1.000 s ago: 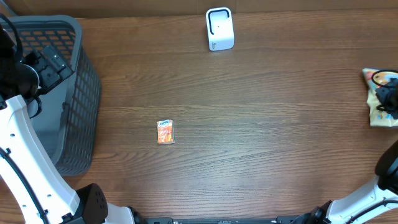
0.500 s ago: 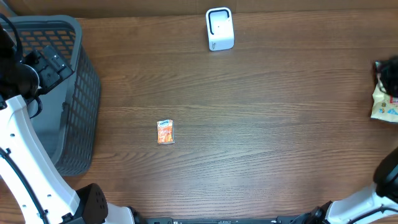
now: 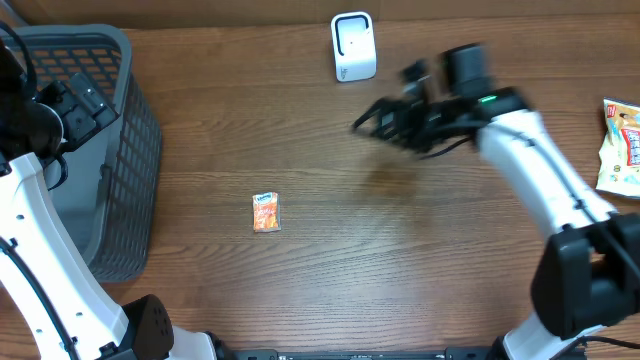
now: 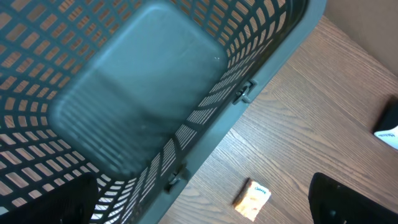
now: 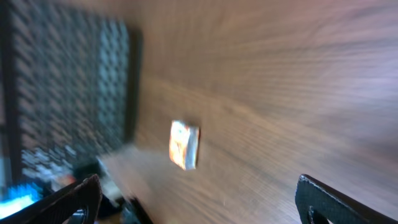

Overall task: Scan the item barcode
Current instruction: 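Swing the right gripper left and down onto the orange tissue packet, then grasp the orange tissue packet and lift it with the right gripper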

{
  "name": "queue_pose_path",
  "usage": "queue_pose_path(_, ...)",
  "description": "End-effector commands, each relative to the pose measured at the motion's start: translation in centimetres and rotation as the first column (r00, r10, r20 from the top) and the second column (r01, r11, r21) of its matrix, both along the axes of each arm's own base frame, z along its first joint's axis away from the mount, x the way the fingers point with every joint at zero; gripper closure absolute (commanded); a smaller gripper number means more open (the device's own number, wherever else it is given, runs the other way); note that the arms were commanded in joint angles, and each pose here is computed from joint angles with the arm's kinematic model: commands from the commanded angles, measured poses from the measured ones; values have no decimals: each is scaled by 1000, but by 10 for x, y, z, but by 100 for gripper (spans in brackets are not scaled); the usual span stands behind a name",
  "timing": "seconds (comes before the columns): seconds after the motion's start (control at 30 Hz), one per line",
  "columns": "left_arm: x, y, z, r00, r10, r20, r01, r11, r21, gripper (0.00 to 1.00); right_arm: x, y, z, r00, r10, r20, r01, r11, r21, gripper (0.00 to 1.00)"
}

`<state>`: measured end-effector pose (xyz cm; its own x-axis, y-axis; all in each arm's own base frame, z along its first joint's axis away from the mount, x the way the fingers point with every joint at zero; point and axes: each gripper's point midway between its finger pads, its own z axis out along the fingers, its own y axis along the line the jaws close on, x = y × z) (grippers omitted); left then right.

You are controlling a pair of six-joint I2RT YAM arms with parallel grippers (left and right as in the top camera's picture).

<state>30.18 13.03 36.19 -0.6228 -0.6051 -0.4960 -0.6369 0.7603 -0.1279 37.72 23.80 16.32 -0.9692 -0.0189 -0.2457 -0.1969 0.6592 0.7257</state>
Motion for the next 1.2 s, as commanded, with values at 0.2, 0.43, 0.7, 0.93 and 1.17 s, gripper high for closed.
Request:
queue_pose_path(0.2,0,1,0,1000,-7,-7,7,1000,12,0,-57,114,-61,996,-46,81,70,944,-321,22)
queue_pose_path(0.43,0,1,0,1000,-7,-7,7,1000,12,0,-85,168,-119,999,11,31,0,948,-317,38)
queue_pose_path(0.7,0,1,0,1000,-7,-7,7,1000,12,0,-94,168,-140,1000,6,-21,-12,939,-344,52)
queue_pose_path(0.93,0,1,0,1000,-7,-7,7,1000,12,0,-108,181,-155,998,40,-48,-54,941,-335,51)
queue_pose_path(1.17,0,1,0,1000,-7,-7,7,1000,12,0,-92,145,-166,998,-43,-48,16,884,-466,74)
